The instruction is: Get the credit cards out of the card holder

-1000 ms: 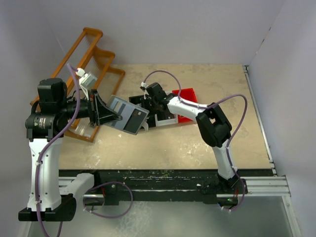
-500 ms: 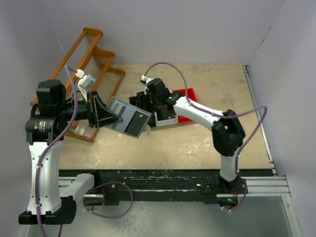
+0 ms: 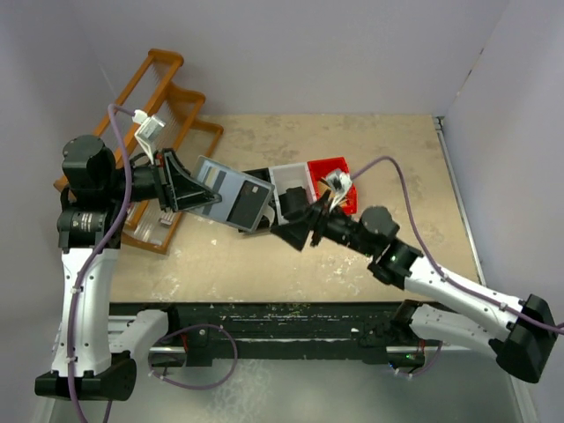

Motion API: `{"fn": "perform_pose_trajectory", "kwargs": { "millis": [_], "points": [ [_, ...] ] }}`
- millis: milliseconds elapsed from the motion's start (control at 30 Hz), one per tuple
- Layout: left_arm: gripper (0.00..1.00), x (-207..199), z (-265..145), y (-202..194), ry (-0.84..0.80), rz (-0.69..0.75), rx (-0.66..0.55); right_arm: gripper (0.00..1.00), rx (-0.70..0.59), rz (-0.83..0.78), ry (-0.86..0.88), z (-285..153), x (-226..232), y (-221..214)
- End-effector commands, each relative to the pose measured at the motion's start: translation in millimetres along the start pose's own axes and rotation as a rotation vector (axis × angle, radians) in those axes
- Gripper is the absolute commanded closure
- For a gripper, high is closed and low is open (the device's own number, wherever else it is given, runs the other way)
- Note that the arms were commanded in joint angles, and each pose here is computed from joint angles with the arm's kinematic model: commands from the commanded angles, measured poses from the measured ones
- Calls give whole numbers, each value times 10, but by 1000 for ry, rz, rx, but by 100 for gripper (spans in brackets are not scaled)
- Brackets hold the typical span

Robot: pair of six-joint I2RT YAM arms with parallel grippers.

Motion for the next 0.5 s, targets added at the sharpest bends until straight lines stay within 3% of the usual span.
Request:
{"fn": "perform_pose_trajectory", "kwargs": {
  "millis": [0, 267, 467],
  "points": [
    [92, -133, 17, 192, -47, 28, -54, 20, -217, -7, 185, -116, 334, -6],
    [92, -105, 33, 229, -32, 2, -82, 19, -410, 46, 380, 2, 655, 159],
    [92, -113, 28, 201, -34, -12, -82, 26, -537, 194, 359, 262, 716, 323]
  ]
}}
Point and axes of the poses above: each gripper's point midway between its finger pads, its own z axis out along the fingers, its own x axis along the line the jaws close on, y = z × x, the point moved 9 cm from there along -z, back along the fingers, and after that the axes turned 11 degrees about -z, right-handed, at the moved point
